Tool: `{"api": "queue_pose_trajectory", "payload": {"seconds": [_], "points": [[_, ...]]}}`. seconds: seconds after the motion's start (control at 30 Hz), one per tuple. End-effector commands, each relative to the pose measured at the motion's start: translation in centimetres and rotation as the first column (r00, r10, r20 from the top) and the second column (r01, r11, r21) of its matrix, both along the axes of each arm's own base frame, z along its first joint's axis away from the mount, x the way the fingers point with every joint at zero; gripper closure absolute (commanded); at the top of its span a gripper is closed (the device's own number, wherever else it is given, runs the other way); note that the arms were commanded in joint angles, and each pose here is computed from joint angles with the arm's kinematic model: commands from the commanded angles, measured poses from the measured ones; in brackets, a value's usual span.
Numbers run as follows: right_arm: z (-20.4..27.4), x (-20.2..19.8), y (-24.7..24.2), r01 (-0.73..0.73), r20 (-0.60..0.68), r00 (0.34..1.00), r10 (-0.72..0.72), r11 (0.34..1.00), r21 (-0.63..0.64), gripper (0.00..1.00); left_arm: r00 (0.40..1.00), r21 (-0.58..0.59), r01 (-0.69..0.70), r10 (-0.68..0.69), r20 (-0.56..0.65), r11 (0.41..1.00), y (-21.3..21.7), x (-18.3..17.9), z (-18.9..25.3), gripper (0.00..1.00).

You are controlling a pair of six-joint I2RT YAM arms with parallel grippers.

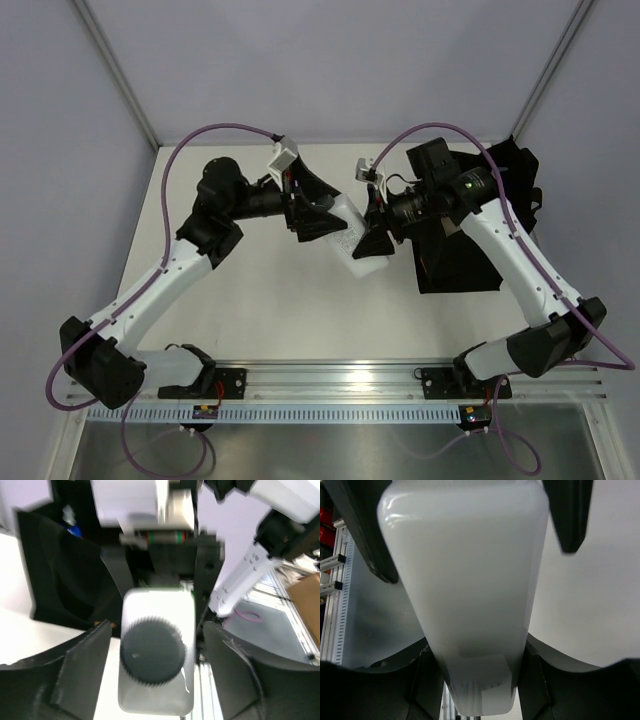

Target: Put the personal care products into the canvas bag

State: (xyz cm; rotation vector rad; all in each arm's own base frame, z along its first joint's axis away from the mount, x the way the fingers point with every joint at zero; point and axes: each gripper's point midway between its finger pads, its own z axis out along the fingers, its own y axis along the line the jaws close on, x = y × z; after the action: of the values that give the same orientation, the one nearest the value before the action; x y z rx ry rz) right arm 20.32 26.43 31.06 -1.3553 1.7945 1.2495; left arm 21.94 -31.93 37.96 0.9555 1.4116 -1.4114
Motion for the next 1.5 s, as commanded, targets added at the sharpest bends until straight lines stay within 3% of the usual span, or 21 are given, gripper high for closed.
{"api": "queue_pose_trajectory", "payload": {"seconds": [0.0,0.03,0.13,0.27,0.37,0.53,0.63,0.73,0.83,0.93,1.17,1.27,1.37,1.47], "points": [[3.8,-1.7,-0.8,-0.028,0.112,0.994,0.019,0.997,0.072,1.0,0.965,-0.179,-0.093,0.133,0.227,0.979,1.8,0.0,7.9,0.12],[4.0,-1.2,-1.4,0.005,0.122,0.992,-0.014,0.997,0.073,1.0,0.957,-0.183,-0.149,0.188,0.219,0.972,2.4,0.5,8.4,0.01],[5.5,-0.5,-3.1,0.073,0.161,0.983,-0.089,0.992,0.103,1.0,0.901,-0.199,-0.317,0.36,0.242,0.927,4.7,2.8,10.8,0.01],[7.8,1.7,-7.0,0.237,0.214,0.94,-0.265,0.96,0.145,1.0,0.801,-0.175,-0.506,0.535,0.268,0.845,8.0,4.2,10.4,0.01],[9.6,3.2,-9.5,0.371,0.263,0.878,-0.4,0.916,0.154,1.0,0.778,-0.099,-0.57,0.575,0.254,0.816,8.9,5.0,6.5,0.01],[12.1,7.8,-17.1,0.674,0.411,0.623,-0.665,0.724,0.149,1.0,0.774,0.091,-0.623,0.597,0.212,0.777,10.6,4.5,-2.6,0.01],[11.2,10.9,-21.3,0.779,0.515,0.505,-0.693,0.623,0.075,1.0,0.747,0.156,-0.662,0.631,0.208,0.733,12.1,3.9,-6.2,0.01],[9.8,13.5,-24.4,0.826,0.579,0.451,-0.679,0.563,0.018,1.0,0.723,0.208,-0.69,0.653,0.225,0.693,13.5,3.4,-8.6,0.01],[7.8,14.9,-26.9,0.858,0.609,0.439,-0.661,0.51,-0.064,1.0,0.705,0.253,-0.709,0.67,0.233,0.658,14.7,2.7,-10.0,0.01],[5.7,14.4,-28.2,0.849,0.634,0.483,-0.603,0.499,-0.172,1.0,0.691,0.286,-0.722,0.683,0.237,0.63,15.7,2.1,-11.6,0.01],[-0.1,11.4,-29.9,0.751,0.583,0.656,-0.479,0.492,-0.441,1.0,0.676,0.289,-0.737,0.683,0.279,0.611,16.7,1.4,-12.0,0.01],[-2.1,11.2,-30.2,0.721,0.546,0.692,-0.472,0.49,-0.49,1.0,0.682,0.301,-0.731,0.677,0.277,0.613,16.6,1.4,-12.2,0.01],[-4.0,12.0,-30.8,0.716,0.517,0.698,-0.496,0.463,-0.522,0.98,0.685,0.304,-0.728,0.674,0.278,0.614,16.5,1.4,-12.3,0.01],[-5.6,13.4,-31.8,0.726,0.508,0.683,-0.525,0.413,-0.55,0.91,0.684,0.305,-0.729,0.674,0.278,0.613,16.6,1.4,-12.3,0.01]]}}
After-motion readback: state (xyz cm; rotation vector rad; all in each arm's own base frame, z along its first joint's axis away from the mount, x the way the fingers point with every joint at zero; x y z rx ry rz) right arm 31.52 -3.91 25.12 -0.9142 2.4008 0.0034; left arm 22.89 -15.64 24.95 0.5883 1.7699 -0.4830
